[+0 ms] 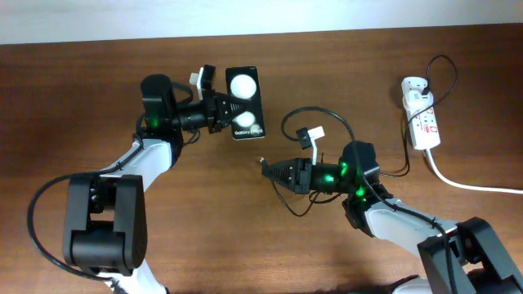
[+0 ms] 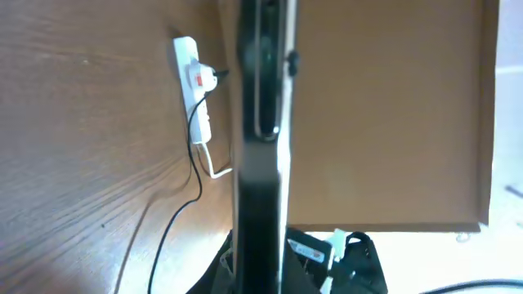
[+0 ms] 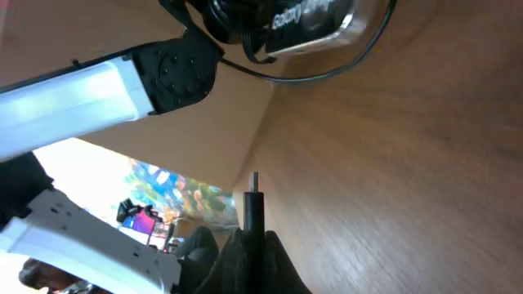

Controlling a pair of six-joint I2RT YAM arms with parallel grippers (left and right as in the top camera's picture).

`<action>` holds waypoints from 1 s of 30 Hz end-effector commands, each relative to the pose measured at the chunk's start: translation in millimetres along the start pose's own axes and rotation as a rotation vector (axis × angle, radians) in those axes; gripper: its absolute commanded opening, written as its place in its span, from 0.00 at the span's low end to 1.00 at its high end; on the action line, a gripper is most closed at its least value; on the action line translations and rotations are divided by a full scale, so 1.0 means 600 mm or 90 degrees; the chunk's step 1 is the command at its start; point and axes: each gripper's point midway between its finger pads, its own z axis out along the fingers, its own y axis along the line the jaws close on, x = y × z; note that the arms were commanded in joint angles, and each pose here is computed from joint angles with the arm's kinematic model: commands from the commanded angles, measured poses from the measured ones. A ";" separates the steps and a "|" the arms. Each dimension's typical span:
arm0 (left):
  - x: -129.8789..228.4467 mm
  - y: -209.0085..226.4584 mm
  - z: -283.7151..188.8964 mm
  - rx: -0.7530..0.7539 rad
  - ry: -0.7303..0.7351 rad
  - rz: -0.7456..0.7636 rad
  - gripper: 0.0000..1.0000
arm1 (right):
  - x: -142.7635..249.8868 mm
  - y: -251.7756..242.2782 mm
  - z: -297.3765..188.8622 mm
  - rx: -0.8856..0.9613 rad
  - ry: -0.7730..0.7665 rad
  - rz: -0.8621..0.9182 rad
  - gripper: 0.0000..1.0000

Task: Plug charger to phone and switch on socket
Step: 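Push the connector up into the phone's bottom port held by left gripper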

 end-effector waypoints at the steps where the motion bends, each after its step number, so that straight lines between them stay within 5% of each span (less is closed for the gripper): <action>1: 0.008 -0.023 0.014 0.016 0.021 0.029 0.00 | -0.015 -0.020 0.002 0.023 -0.033 0.050 0.04; 10: -0.037 -0.053 0.032 0.023 -0.079 0.034 0.00 | -0.061 -0.011 0.002 -0.004 -0.117 0.072 0.04; 30: -0.026 -0.058 0.034 0.032 -0.056 0.030 0.00 | -0.108 -0.010 0.015 -0.031 -0.128 0.050 0.04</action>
